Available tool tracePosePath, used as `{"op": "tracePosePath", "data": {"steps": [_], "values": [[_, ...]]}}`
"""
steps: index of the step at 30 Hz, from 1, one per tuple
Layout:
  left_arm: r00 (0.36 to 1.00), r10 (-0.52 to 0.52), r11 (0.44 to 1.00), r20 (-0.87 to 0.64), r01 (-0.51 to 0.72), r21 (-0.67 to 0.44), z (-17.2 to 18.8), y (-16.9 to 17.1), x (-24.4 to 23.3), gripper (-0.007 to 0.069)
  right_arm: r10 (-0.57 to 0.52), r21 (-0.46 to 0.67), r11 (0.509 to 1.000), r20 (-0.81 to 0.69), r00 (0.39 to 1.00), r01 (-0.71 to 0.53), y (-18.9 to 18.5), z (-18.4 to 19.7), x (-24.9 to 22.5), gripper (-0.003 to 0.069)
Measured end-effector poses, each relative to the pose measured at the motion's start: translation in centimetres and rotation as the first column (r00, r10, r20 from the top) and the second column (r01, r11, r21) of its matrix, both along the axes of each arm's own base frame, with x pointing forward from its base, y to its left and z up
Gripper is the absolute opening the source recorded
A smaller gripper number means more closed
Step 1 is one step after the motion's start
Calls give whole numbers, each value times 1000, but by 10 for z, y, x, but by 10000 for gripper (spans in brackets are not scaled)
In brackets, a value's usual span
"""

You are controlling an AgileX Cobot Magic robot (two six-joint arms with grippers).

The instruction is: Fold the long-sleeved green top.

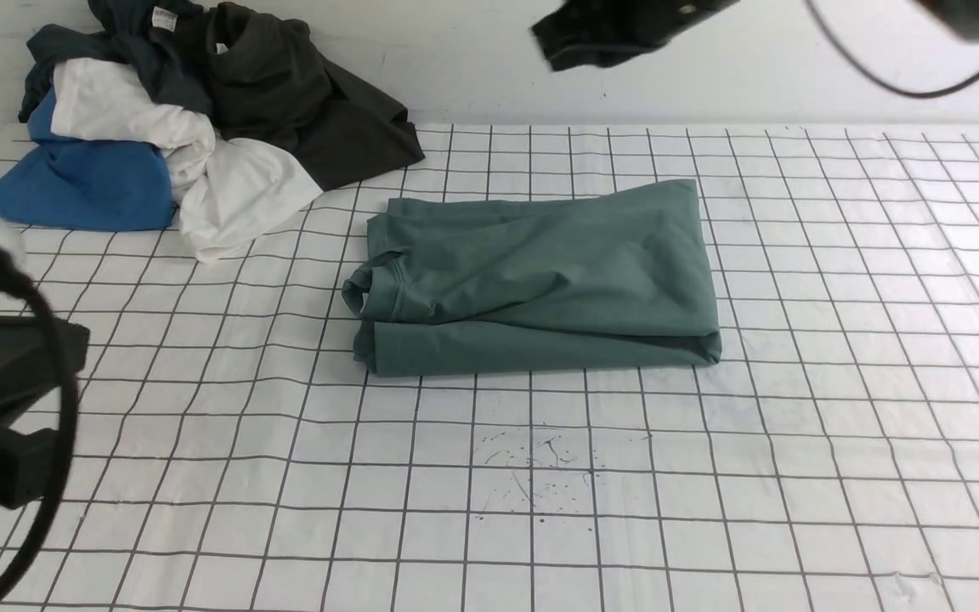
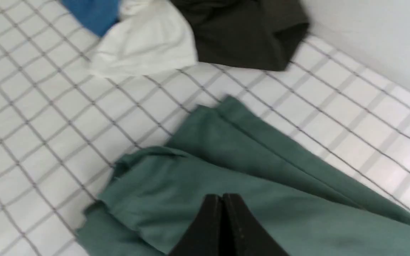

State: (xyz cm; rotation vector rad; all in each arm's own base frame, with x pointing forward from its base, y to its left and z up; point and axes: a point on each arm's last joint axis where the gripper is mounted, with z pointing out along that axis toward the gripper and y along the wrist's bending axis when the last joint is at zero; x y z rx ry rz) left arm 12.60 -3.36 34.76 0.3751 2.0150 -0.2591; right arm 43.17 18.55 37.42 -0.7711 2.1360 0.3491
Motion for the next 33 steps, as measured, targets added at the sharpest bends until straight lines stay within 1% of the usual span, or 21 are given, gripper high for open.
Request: {"op": "tracePosePath", "data": {"steps": [4, 6, 7, 8, 10, 12, 13, 14, 15, 16, 19, 20, 21, 22, 24, 26, 28, 29, 30, 31, 33], "values": [[996, 34, 999, 85, -33, -5, -10, 3, -14, 26, -122, -63, 991, -18, 992, 121, -51, -16, -13, -11], [993, 45, 999, 113, -45, -6, -13, 5, -18, 26, -148, -85, 986, -29, 989, 145, -62, -27, -18, -11], [986, 60, 998, 158, -60, -2, -17, 6, -23, 26, -173, -124, 978, -17, 985, 170, -74, -34, -29, -11], [985, 60, 998, 161, -61, 2, -19, 7, -24, 26, -176, -130, 976, 1, 984, 175, -77, -31, -32, -11], [962, 74, 996, 261, -83, 22, -24, 10, -36, 26, -194, -185, 960, 94, 976, 209, -93, -20, -63, -11], [947, 79, 995, 311, -95, 36, -31, 12, -43, 26, -214, -164, 954, 223, 951, 253, -104, 10, -95, -11], [946, 81, 994, 314, -98, 37, -33, 12, -44, 26, -218, -162, 952, 239, 946, 260, -106, 11, -98, -11], [933, 88, 994, 349, -107, 36, -40, 13, -49, 26, -239, -111, 949, 363, 901, 296, -117, 39, -133, -11], [932, 90, 994, 351, -108, 32, -41, 13, -49, 26, -240, -113, 948, 362, 901, 298, -117, 37, -133, -11], [921, 91, 993, 378, -111, 33, -48, 13, -52, 26, -265, -53, 945, 460, 847, 324, -128, 60, -172, -11], [898, 76, 994, 433, -101, 35, -54, 13, -56, 26, -310, 27, 938, 514, 800, 347, -143, 60, -232, -11], [890, 65, 995, 451, -94, 42, -55, 13, -57, 26, -330, 56, 934, 512, 793, 352, -148, 53, -250, -11], [891, 61, 995, 450, -90, 45, -55, 13, -57, 26, -334, 62, 933, 511, 792, 354, -149, 51, -254, -11], [880, 37, 996, 474, -73, 58, -56, 12, -58, 26, -370, 105, 924, 478, 796, 367, -155, 27, -281, -11], [874, 12, 997, 485, -50, 65, -57, 11, -59, 26, -404, 141, 913, 433, 806, 382, -160, 0, -301, -11], [871, -11, 998, 491, -24, 65, -56, 9, -59, 26, -428, 154, 904, 360, 829, 400, -164, -42, -319, -11], [870, -28, 998, 492, -5, 65, -56, 8, -60, 26, -438, 180, 899, 349, 828, 400, -167, -68, -336, -11], [870, -34, 998, 492, 2, 65, -56, 7, -60, 26, -442, 201, 897, 362, 821, 394, -169, -80, -345, -11], [870, -35, 998, 492, 3, 65, -56, 7, -60, 26, -444, 213, 896, 374, 815, 390, -169, -78, -347, -11], [870, -38, 998, 492, 7, 65, -56, 7, -60, 26, -446, 256, 894, 421, 790, 369, -172, -93, -359, -11], [870, -39, 998, 491, 7, 65, -56, 7, -60, 26, -451, 319, 889, 499, 740, 328, -174, -101, -373, -11]]}}
